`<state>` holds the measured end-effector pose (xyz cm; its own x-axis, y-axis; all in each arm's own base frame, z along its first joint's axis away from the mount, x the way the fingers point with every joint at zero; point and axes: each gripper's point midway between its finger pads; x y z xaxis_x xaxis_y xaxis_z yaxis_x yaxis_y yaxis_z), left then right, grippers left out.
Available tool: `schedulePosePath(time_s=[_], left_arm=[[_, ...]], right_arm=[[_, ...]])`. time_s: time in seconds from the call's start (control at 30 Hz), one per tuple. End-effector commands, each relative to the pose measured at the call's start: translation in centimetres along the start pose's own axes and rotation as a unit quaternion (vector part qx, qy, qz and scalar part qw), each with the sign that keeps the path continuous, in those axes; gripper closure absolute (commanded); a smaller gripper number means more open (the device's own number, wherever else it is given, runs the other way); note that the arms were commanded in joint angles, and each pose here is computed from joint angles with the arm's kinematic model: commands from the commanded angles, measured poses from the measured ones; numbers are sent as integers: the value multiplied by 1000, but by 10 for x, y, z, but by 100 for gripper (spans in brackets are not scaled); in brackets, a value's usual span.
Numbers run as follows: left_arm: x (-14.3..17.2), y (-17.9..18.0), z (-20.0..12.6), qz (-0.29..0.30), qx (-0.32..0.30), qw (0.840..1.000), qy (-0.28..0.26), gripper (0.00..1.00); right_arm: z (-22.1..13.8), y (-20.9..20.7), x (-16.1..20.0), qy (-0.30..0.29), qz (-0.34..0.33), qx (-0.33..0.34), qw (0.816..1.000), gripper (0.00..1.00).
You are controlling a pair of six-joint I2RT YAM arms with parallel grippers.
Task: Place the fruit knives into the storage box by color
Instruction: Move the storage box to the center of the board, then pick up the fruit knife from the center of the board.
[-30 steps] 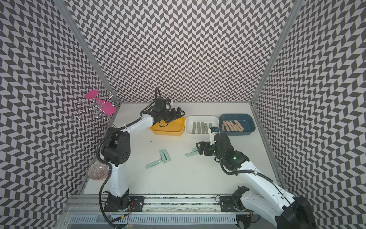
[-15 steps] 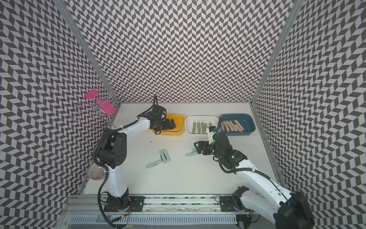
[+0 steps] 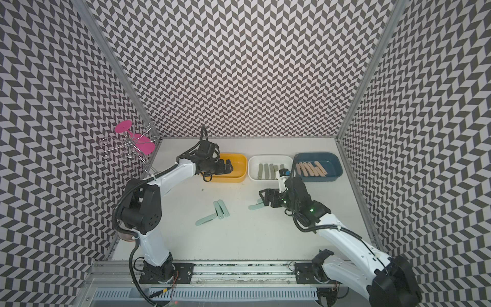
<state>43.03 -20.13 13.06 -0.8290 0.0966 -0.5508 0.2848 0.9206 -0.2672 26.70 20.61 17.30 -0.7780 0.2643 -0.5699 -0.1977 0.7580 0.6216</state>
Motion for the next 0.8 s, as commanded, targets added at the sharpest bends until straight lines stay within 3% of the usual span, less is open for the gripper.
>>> schedulePosePath(time_s=[0.0,0.3,0.5,0.77], left_arm=[[-28,-20,-49,2,22,997,-74,0],[51,-1,-87,-56,5,995,-77,0],[110,20,-86,-87,-18,994,-57,0],[108,53,-99,-114,-51,989,-80,0]], right_arm=[[1,15,-6,-13,-6,-28,999,14],[14,35,20,23,-19,-64,997,16],[44,52,62,86,-87,-59,991,23],[91,72,118,141,-173,-9,975,34]])
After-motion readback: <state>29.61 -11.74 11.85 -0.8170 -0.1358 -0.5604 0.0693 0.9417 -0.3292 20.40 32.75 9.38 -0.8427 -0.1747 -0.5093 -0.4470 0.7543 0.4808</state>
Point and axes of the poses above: each gripper's point midway between its finger pads, its own z axis out along the fingers, its own y axis along the line the jaws close on, x = y × z, and after that the axes turned 10 degrees about z, right-handed
